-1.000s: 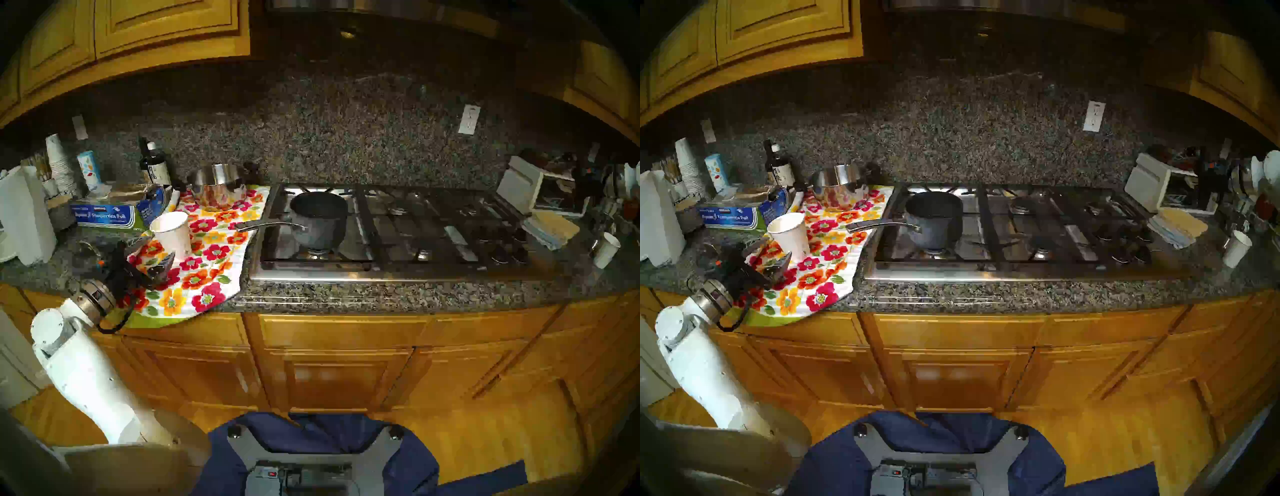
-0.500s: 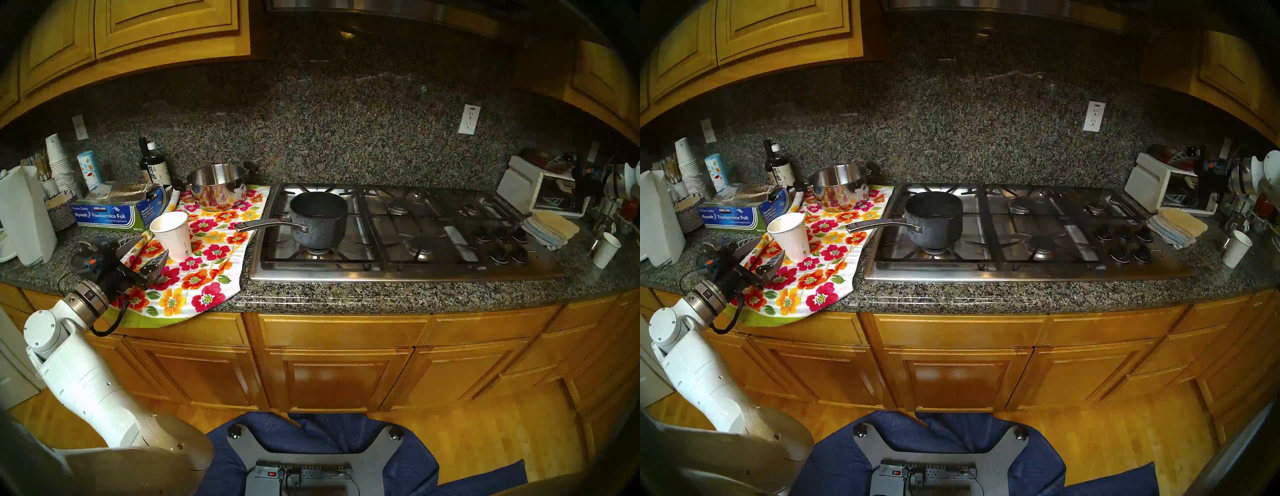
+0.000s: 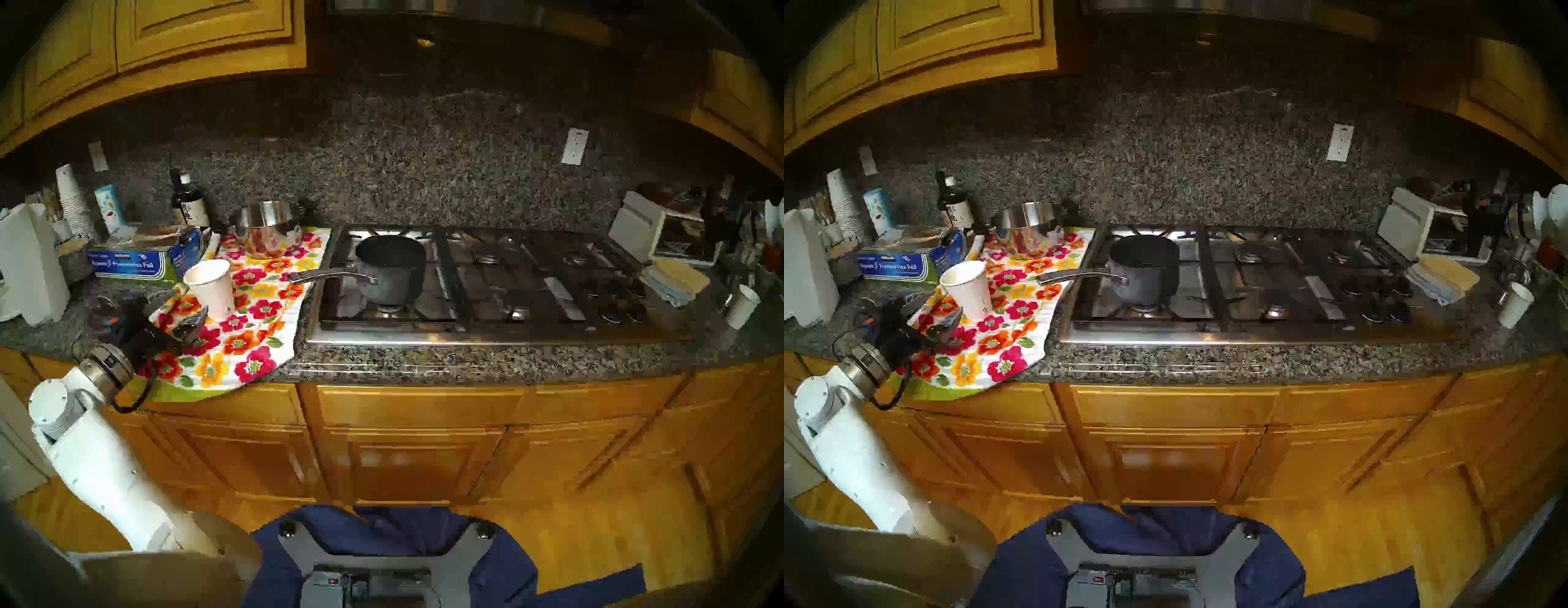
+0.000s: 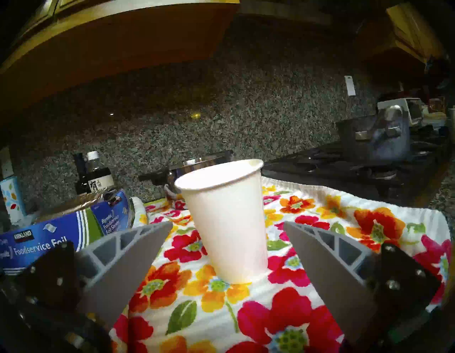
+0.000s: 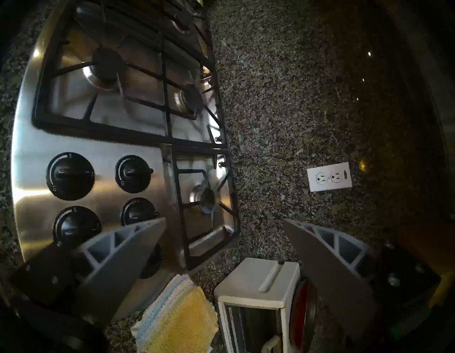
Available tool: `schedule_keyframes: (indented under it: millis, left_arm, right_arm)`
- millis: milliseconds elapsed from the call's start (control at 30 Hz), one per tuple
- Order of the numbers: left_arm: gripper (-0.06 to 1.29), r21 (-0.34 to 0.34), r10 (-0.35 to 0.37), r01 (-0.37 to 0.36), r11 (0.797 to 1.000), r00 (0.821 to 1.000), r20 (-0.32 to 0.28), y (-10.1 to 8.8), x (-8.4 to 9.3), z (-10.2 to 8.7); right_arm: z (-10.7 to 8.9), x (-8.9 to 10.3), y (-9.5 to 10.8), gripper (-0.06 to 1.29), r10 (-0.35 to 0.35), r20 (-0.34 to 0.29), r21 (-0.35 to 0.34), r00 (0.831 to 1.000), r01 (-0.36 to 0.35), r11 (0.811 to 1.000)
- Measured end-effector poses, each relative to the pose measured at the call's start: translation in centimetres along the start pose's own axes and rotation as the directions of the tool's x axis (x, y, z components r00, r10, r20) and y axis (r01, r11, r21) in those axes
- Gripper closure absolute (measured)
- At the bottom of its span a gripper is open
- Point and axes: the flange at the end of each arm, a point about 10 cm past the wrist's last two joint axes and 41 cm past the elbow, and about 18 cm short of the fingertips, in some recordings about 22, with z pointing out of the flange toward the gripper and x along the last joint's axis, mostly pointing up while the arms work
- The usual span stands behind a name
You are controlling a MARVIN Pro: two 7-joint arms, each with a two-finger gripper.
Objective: Pick up the water cup, pour water into the pot, turn on the stove
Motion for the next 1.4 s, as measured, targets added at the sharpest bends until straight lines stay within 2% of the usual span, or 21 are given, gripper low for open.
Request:
schedule_keyframes:
  millis: [700,833,1100,1267,1333,1400]
  left_arm:
    - [0.02,-0.009,-0.003,0.003,1.000,1.000,0.002,0.2,0.0,0.0]
    - [0.02,-0.011,-0.002,0.002,1.000,1.000,0.003,0.2,-0.1,0.0]
    - [0.02,-0.013,0.000,0.000,1.000,1.000,0.004,0.2,-0.1,0.0]
    - [0.02,-0.013,0.000,0.000,1.000,1.000,0.005,0.2,-0.1,0.0]
    - [0.01,-0.014,0.000,0.000,1.000,1.000,0.005,0.2,-0.1,0.0]
    - [0.02,-0.014,0.000,0.000,1.000,1.000,0.006,0.2,-0.1,0.0]
  right_arm:
    - [0.1,0.2,0.2,-0.01,0.018,-0.012,-0.016,1.000,-0.018,1.000]
    - [0.3,0.7,0.4,-0.01,0.053,-0.036,-0.028,0.998,-0.054,0.998]
    - [0.8,2.1,0.6,-0.01,0.157,-0.083,0.028,0.984,-0.155,0.987]
    - [0.6,2.5,0.7,-0.01,0.234,-0.093,0.047,0.968,-0.231,0.972]
    - [0.3,2.5,0.8,-0.01,0.296,-0.095,0.048,0.951,-0.292,0.955]
    - [0.1,2.4,0.9,-0.01,0.326,-0.095,0.045,0.941,-0.323,0.945]
